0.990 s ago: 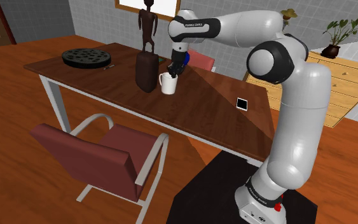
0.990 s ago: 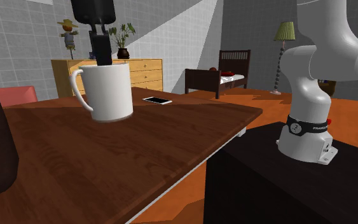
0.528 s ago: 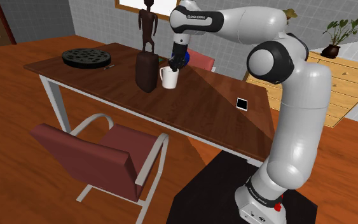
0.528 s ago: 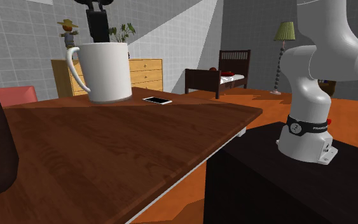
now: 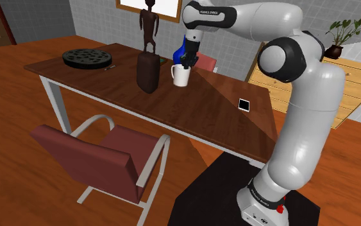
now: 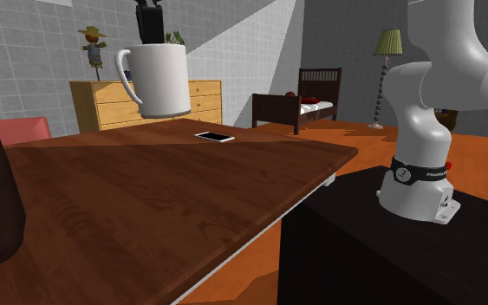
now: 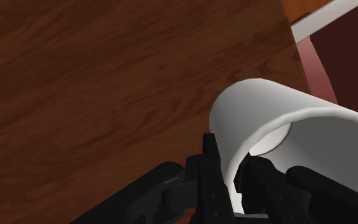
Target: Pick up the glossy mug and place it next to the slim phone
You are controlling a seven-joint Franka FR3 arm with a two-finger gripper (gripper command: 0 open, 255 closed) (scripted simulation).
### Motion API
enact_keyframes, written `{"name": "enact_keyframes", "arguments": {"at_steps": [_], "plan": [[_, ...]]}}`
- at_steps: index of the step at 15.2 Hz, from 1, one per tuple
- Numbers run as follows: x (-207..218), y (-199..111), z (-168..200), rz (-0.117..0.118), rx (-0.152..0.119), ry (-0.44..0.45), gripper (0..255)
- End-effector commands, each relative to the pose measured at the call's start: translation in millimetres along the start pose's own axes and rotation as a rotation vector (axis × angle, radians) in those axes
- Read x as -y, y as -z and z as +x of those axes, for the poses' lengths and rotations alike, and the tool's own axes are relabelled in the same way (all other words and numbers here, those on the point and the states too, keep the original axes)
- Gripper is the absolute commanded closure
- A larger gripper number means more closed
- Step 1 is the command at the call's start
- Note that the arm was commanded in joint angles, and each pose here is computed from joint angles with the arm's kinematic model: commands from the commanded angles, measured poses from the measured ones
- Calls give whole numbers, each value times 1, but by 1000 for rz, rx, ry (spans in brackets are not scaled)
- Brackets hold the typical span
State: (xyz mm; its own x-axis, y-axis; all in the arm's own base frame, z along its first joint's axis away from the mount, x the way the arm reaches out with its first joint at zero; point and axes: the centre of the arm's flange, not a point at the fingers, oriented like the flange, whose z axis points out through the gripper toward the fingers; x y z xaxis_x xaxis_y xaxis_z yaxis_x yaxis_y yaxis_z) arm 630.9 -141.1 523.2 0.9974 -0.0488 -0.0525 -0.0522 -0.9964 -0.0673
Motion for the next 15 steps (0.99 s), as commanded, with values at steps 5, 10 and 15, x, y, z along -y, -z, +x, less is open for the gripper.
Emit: {"name": "enact_keyframes", "arguments": {"at_steps": [5, 10, 15], "plan": [[-63, 2, -44, 0, 0, 1, 255], [-118, 4, -80, 0, 0, 1, 255], [-174, 6, -116, 0, 0, 1, 255]]}}
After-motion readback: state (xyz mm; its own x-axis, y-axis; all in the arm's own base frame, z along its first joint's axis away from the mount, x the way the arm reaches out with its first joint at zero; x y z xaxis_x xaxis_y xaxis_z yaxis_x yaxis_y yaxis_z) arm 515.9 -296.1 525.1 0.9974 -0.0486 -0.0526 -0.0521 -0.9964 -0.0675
